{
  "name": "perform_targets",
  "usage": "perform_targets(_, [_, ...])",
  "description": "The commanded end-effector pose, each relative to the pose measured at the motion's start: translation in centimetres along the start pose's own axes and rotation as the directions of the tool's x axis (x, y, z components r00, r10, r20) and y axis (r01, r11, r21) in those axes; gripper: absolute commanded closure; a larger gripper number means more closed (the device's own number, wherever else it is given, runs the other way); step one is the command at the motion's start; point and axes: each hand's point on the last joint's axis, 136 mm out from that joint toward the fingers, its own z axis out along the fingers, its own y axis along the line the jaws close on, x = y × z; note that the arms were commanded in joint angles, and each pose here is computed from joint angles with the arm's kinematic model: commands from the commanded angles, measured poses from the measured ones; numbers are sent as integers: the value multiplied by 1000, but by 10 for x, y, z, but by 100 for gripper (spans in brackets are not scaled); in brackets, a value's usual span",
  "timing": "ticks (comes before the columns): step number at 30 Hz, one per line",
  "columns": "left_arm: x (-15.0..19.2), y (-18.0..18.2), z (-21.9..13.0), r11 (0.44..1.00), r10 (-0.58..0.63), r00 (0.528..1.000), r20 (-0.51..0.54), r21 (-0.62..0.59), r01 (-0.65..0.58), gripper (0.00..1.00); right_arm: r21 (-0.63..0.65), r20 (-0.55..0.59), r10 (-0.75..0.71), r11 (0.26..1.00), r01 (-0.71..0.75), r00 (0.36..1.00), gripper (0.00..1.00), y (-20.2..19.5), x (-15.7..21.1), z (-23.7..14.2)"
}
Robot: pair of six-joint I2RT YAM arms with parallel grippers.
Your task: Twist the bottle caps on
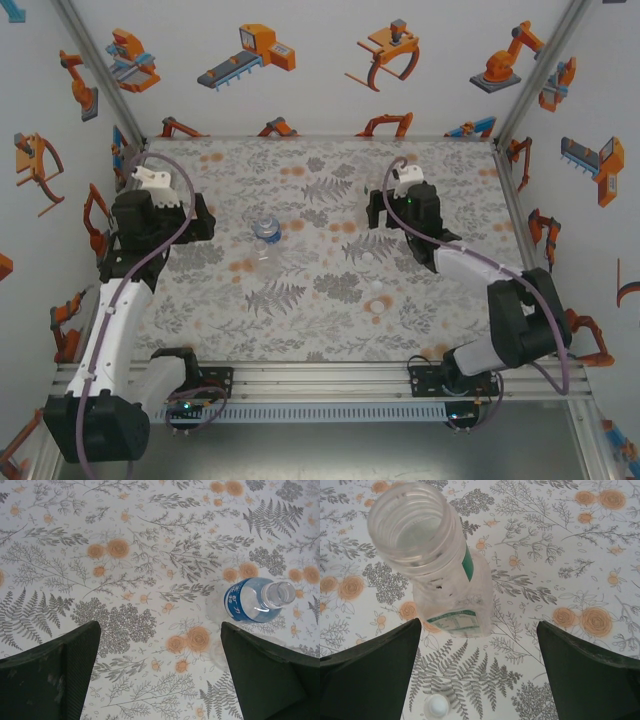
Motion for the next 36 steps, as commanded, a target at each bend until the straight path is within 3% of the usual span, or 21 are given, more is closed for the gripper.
perform_targets(1, [4, 0, -2, 1000, -28, 1000, -9, 5, 28, 3, -45, 100, 46, 998, -41, 994, 14, 10, -29, 8])
perform_targets(20, [8, 5, 0, 999, -23, 1000, -20, -22, 23, 3, -114, 135, 75, 992, -59, 988, 16, 33, -36, 46])
perform_targets(36, [11, 1, 4, 999, -34, 999, -34, -2, 34, 3, 38, 154, 139, 989, -146, 978, 16, 23, -25, 75])
